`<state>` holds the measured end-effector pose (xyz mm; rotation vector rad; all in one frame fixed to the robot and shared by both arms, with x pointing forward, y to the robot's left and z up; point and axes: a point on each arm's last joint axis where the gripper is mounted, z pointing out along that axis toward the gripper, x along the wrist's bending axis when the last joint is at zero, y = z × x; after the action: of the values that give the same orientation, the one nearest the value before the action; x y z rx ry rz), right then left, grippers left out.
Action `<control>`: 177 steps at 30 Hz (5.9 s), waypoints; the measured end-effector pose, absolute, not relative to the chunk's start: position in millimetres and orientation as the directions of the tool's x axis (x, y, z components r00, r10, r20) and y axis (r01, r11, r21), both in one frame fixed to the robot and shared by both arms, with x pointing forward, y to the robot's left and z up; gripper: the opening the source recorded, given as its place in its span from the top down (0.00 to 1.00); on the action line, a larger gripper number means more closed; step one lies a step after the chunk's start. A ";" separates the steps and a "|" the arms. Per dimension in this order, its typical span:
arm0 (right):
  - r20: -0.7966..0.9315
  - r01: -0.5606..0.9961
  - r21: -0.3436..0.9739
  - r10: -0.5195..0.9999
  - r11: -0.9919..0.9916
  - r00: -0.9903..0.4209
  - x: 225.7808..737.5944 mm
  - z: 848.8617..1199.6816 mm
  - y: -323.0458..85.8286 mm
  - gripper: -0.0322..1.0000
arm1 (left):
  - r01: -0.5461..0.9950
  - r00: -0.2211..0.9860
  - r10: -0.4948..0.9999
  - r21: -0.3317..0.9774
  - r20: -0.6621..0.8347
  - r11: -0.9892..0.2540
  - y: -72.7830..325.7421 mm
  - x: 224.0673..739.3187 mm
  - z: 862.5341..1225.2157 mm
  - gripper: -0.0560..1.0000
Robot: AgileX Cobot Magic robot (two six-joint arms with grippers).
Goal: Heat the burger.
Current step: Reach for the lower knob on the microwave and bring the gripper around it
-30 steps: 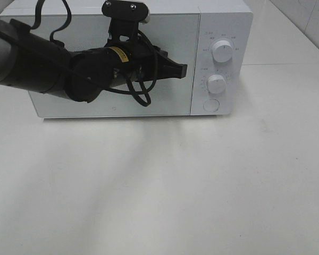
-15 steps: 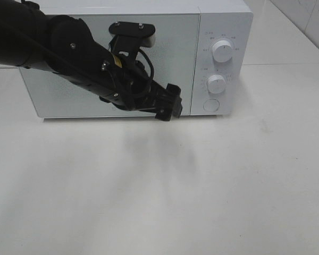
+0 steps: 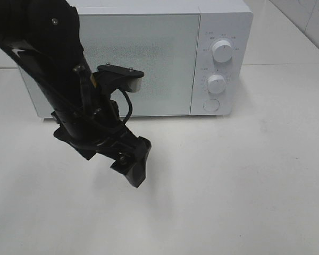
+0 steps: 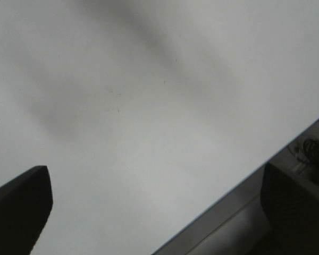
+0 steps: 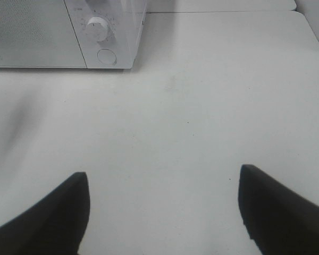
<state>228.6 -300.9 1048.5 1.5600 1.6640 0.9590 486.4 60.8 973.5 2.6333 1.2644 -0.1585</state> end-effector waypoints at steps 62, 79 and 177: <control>0.020 0.517 0.856 0.997 0.022 -0.076 228.6 1048.5 -300.9 0.24 | 0.759 0.144 0.989 0.644 -0.022 -0.096 291.4 297.7 1042.6 0.01; 0.020 0.517 0.856 0.997 0.022 -0.076 228.6 1048.5 -300.9 0.24 | 0.499 0.096 0.995 0.864 0.018 -0.064 291.2 247.2 1054.4 0.01; 0.034 0.457 0.889 0.996 0.010 -0.086 317.2 1092.0 -290.4 0.24 | 0.426 0.049 0.998 0.904 0.030 -0.048 290.3 234.4 1054.6 0.01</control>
<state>317.2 -290.4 1092.0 1.5166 1.6202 1.0245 234.4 290.3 1054.6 1.5774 1.4734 0.9662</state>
